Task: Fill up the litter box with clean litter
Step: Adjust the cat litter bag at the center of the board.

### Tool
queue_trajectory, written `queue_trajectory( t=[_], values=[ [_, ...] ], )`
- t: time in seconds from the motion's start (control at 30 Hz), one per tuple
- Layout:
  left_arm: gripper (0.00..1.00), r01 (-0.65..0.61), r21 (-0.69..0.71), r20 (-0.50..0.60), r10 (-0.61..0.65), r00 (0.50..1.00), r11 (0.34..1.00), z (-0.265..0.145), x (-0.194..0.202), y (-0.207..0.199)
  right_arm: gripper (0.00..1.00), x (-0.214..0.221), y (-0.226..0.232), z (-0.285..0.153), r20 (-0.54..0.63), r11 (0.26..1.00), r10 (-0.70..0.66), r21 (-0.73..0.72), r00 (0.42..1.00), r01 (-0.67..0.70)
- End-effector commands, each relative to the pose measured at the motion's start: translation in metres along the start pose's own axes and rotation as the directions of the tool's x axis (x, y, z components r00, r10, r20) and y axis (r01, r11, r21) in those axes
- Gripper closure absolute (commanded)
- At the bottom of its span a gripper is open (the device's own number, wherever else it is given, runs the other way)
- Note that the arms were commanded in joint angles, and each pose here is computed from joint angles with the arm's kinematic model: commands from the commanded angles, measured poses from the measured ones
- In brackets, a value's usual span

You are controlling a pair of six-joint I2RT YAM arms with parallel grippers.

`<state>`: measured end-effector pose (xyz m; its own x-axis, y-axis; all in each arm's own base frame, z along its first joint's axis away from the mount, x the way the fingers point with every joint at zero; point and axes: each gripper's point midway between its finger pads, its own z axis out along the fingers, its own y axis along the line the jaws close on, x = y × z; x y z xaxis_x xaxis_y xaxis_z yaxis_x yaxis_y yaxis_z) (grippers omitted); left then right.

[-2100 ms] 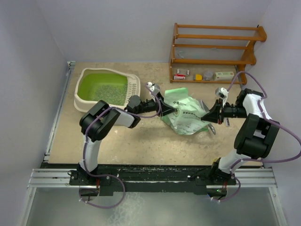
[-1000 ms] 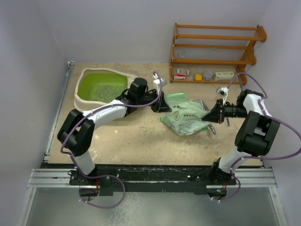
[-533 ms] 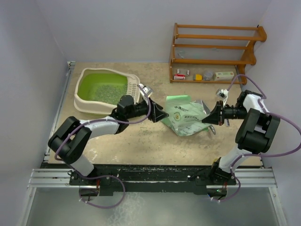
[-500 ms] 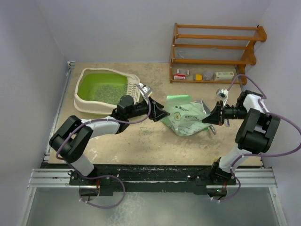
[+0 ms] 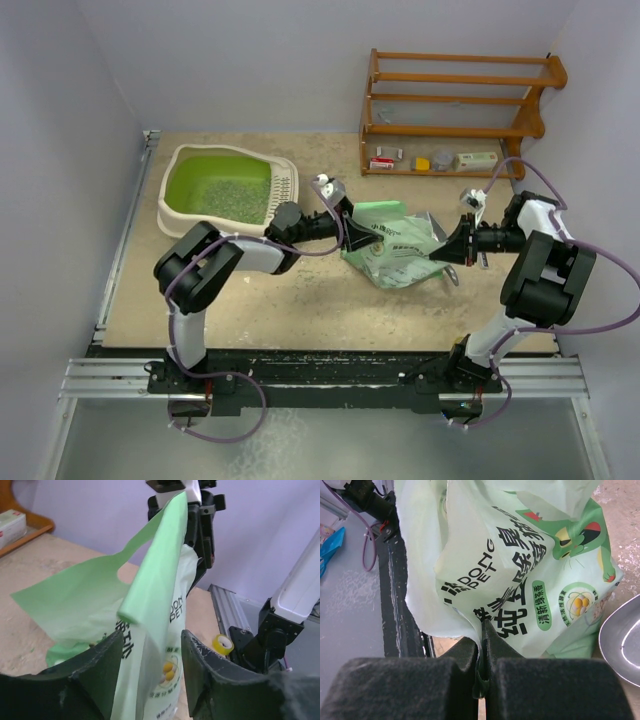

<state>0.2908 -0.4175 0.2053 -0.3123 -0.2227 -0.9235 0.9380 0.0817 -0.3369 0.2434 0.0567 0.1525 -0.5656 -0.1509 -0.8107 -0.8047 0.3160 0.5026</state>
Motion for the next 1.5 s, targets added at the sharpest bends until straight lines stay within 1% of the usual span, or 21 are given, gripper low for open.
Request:
queue_trajectory(
  t=[0.0, 0.03, 0.13, 0.17, 0.23, 0.27, 0.33, 0.37, 0.4, 0.47, 0.5, 0.57, 0.63, 0.77, 0.87, 0.93, 1.03, 1.17, 1.27, 1.4, 1.47],
  values=[
    [0.90, -0.018, 0.260, 0.046, 0.006, 0.999, 0.966, 0.021, -0.029, -0.033, 1.00, -0.014, 0.010, -0.003, 0.011, 1.000, 0.000, 0.000, 1.000, 0.000],
    [0.96, 0.046, 0.287, 0.014, -0.052, 0.999, 0.957, 0.021, -0.026, -0.033, 1.00, -0.015, 0.010, -0.003, 0.011, 1.000, -0.001, 0.000, 1.000, 0.001],
    [0.97, 0.142, 0.410, 0.022, -0.166, 0.986, 0.901, 0.019, -0.052, -0.054, 1.00, -0.015, 0.011, -0.004, 0.007, 1.000, 0.005, 0.002, 1.000, -0.005],
    [0.97, 0.202, 0.406, -0.006, -0.218, 0.976, 0.891, 0.019, -0.057, -0.055, 1.00, -0.015, 0.011, -0.004, 0.003, 1.000, 0.007, 0.004, 1.000, -0.007],
    [0.97, 0.299, 0.281, -0.087, -0.287, 0.954, 0.912, 0.029, -0.052, -0.037, 1.00, -0.014, 0.008, -0.005, -0.011, 1.000, 0.018, 0.021, 1.000, -0.017],
    [0.97, 0.297, 0.182, -0.131, -0.276, 0.952, 0.938, 0.034, -0.043, -0.026, 1.00, -0.012, 0.006, -0.006, -0.023, 1.000, 0.004, 0.031, 1.000, -0.003],
    [0.97, 0.179, -0.071, -0.230, -0.190, 0.955, 0.981, 0.030, -0.032, -0.003, 1.00, -0.010, 0.001, -0.008, -0.042, 0.998, 0.029, 0.063, 0.999, -0.026],
    [0.97, 0.135, -0.148, -0.286, -0.173, 0.942, 0.980, 0.023, -0.024, 0.002, 1.00, -0.008, -0.003, -0.009, -0.058, 0.996, 0.030, 0.087, 0.998, -0.025],
    [0.97, 0.134, -0.193, -0.308, -0.190, 0.932, 0.972, 0.018, -0.022, 0.006, 1.00, -0.004, -0.008, -0.011, -0.077, 0.993, 0.031, 0.116, 0.997, -0.022],
    [0.97, 0.181, -0.265, -0.375, -0.274, 0.886, 0.947, 0.006, -0.004, 0.012, 1.00, 0.002, -0.013, -0.013, -0.108, 0.987, 0.039, 0.162, 0.993, -0.022],
    [0.97, 0.178, -0.314, -0.437, -0.308, 0.845, 0.933, -0.002, 0.013, 0.013, 1.00, 0.007, -0.016, -0.015, -0.130, 0.983, 0.038, 0.181, 0.991, -0.015],
    [0.97, 0.110, -0.407, -0.519, -0.329, 0.789, 0.907, -0.015, 0.037, 0.019, 1.00, 0.014, -0.019, -0.017, -0.163, 0.980, 0.031, 0.201, 0.986, 0.002],
    [0.97, 0.069, -0.465, -0.568, -0.357, 0.741, 0.883, -0.026, 0.053, 0.023, 1.00, 0.022, -0.022, -0.019, -0.195, 0.977, 0.033, 0.214, 0.980, 0.010],
    [0.97, 0.054, -0.498, -0.600, -0.388, 0.699, 0.866, -0.040, 0.069, 0.024, 0.98, 0.034, -0.023, -0.020, -0.241, 0.978, 0.026, 0.207, 0.970, 0.026],
    [0.97, 0.016, -0.533, -0.615, -0.399, 0.680, 0.846, -0.051, 0.079, 0.029, 0.97, 0.040, -0.025, -0.023, -0.274, 0.973, -0.010, 0.220, 0.962, 0.072],
    [0.97, -0.007, -0.558, -0.630, -0.418, 0.655, 0.830, -0.060, 0.087, 0.033, 0.97, 0.040, -0.027, -0.026, -0.287, 0.966, -0.034, 0.238, 0.957, 0.105],
    [0.97, -0.024, -0.575, -0.653, -0.441, 0.615, 0.818, -0.071, 0.094, 0.034, 0.97, 0.037, -0.029, -0.030, -0.314, 0.950, -0.087, 0.260, 0.945, 0.174],
    [0.97, -0.058, -0.577, -0.686, -0.445, 0.576, 0.815, -0.078, 0.092, 0.034, 0.97, 0.033, -0.031, -0.042, -0.385, 0.900, -0.192, 0.298, 0.903, 0.318],
    [0.97, -0.055, -0.570, -0.693, -0.444, 0.568, 0.820, -0.076, 0.091, 0.033, 0.96, 0.030, -0.027, -0.049, -0.444, 0.844, -0.290, 0.299, 0.848, 0.445],
    [0.97, -0.047, -0.556, -0.705, -0.441, 0.556, 0.830, -0.072, 0.088, 0.032, 0.96, 0.048, -0.026, -0.050, -0.510, 0.807, -0.347, 0.265, 0.787, 0.527],
    [0.97, -0.035, -0.533, -0.708, -0.423, 0.566, 0.846, -0.066, 0.083, 0.029, 0.96, 0.052, -0.027, -0.050, -0.520, 0.810, -0.343, 0.258, 0.782, 0.527]
  ],
)
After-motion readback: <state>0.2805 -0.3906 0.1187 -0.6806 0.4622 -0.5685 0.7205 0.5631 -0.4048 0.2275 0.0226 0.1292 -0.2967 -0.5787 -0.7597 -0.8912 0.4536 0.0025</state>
